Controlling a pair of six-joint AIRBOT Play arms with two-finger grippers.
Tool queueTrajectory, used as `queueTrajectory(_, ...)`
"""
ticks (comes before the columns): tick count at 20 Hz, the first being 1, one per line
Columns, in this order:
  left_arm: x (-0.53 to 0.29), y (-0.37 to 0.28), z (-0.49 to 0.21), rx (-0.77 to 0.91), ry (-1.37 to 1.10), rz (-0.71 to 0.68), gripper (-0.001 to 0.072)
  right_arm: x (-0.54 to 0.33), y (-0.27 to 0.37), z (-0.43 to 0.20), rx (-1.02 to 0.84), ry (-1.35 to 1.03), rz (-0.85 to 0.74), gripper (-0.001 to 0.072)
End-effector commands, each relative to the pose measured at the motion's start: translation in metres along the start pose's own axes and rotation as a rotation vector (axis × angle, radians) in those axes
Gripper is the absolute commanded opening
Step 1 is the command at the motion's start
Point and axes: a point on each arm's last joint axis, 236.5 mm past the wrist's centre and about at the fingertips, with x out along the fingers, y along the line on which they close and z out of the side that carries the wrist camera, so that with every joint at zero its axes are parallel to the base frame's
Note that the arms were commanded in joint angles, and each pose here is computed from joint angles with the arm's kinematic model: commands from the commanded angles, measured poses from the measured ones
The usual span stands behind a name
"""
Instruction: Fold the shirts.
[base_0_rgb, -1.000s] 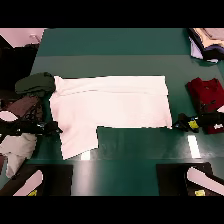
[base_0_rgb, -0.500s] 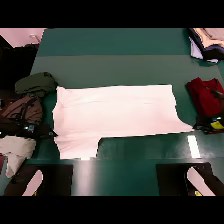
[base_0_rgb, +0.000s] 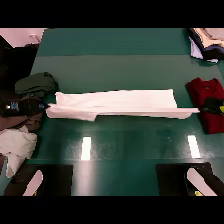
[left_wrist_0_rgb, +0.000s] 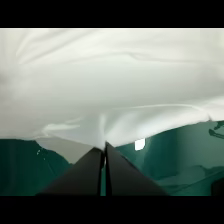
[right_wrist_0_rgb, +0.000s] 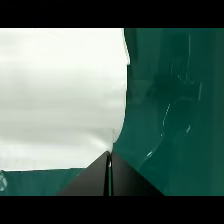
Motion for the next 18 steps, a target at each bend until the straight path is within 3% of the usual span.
queueTrajectory(1,0.026,0.026,0.031,-0.043,-0.027,0.020,0.0024,0.028,0.017,0.038,-0.037,-0.024,0.040,0.0009)
queueTrajectory(7,0.090,0.068,0.051,-0.143,-0.005,-0.020,0.0024,0.089,0.044,0.085,-0.040,-0.014,0.058,0.0010)
queueTrajectory(11,0.110,0.101,0.072,-0.192,-0.082,0.041,0.0026,0.114,0.053,0.114,-0.016,-0.046,0.063,0.0014)
queueTrajectory(12,0.112,0.105,0.075,-0.197,-0.089,0.048,0.0160,0.120,0.053,0.121,-0.002,-0.056,0.064,0.0070)
queueTrajectory(13,0.112,0.107,0.078,-0.207,-0.103,0.056,0.0499,0.123,0.057,0.128,0.009,-0.063,0.081,0.0307)
queueTrajectory(14,0.111,0.108,0.082,-0.236,-0.117,0.057,0.0614,0.124,0.061,0.135,0.026,-0.071,0.108,0.0396)
queueTrajectory(18,0.098,0.074,0.080,-0.166,-0.031,-0.024,0.0606,0.109,0.045,0.126,-0.003,-0.003,0.127,0.0396)
